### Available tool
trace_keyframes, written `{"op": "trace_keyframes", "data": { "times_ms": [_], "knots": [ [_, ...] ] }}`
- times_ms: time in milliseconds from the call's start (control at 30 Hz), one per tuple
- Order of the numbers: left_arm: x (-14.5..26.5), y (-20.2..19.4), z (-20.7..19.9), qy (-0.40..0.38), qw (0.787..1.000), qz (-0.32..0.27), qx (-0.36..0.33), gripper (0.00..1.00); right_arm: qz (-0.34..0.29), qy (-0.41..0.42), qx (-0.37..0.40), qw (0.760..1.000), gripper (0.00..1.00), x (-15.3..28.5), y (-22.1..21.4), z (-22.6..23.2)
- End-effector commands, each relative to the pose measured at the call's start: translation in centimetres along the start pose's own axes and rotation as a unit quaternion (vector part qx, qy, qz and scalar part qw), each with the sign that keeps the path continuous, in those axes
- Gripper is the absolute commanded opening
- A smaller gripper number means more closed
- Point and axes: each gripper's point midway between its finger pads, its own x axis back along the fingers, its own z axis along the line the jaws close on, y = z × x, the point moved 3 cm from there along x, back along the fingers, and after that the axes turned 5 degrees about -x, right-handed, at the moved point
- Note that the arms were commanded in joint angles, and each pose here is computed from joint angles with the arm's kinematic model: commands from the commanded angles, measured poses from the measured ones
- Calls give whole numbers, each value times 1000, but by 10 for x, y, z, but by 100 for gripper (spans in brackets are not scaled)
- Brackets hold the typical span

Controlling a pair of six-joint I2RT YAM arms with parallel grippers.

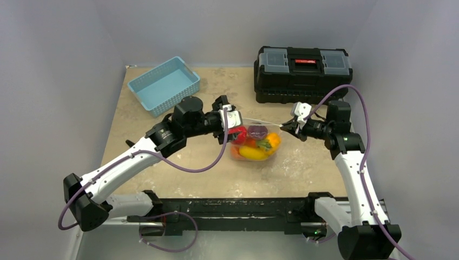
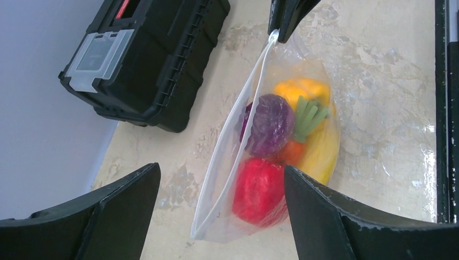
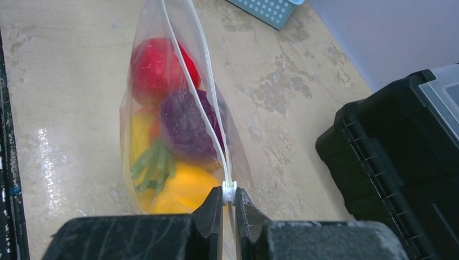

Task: Open the zip-top bag and remove the fake food
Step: Unzip the zipper food storage bag at the center of the board.

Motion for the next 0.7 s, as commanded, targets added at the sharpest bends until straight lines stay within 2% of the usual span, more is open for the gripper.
{"op": "trace_keyframes", "data": {
  "times_ms": [0,200,467,667],
  "knots": [
    [-7,-7,4,2,1000,4,-19,85,-8,13,1,1000,0,0,1,5],
    [-25,-11,7,-26,999,16,-20,84,-9,17,0,1000,0,0,0,6],
    [-45,-14,9,-53,998,26,-15,74,-11,19,3,1000,0,0,1,8],
    [-52,-16,6,-73,997,33,-10,57,-11,19,3,1000,0,0,1,8]
  ]
}}
